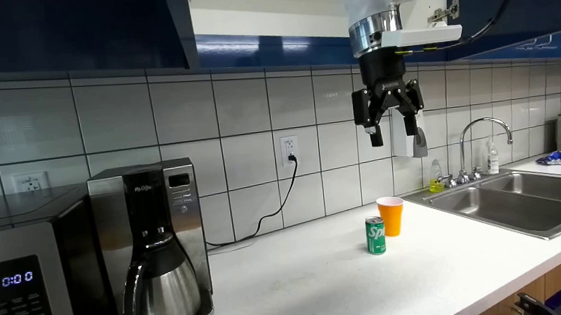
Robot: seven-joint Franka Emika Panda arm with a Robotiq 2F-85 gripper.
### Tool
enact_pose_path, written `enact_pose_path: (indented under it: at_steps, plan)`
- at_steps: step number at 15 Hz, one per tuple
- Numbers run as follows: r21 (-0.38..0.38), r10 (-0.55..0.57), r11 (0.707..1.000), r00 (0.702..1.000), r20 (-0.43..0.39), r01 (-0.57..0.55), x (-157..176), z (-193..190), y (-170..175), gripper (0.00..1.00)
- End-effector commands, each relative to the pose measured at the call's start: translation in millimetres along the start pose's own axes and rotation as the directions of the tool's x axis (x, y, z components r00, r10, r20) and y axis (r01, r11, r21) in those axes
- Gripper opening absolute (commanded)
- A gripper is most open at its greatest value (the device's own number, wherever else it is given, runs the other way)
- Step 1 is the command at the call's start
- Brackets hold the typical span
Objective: Put the Sprite can in the cabinet above the sink.
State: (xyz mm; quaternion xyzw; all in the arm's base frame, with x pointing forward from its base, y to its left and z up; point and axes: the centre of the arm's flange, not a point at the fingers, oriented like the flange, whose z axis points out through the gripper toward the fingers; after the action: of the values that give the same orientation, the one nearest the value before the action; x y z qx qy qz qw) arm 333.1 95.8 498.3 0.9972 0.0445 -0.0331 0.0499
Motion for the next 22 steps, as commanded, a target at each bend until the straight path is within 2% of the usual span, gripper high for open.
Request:
enact_pose_path:
  at_steps: [1, 11, 22]
  plan:
    - [0.0, 0.0, 1.0, 1.0, 0.0, 0.0, 0.0, 0.0, 0.0, 1.0]
    - [-0.004, 0.012, 1.0, 1.0, 0.0, -0.012, 4.1, 5.6, 2.6, 1.0]
    - [-0.042, 0.079, 0.996, 0.997, 0.001, -0.079, 24.6, 49.6, 36.0, 1.0]
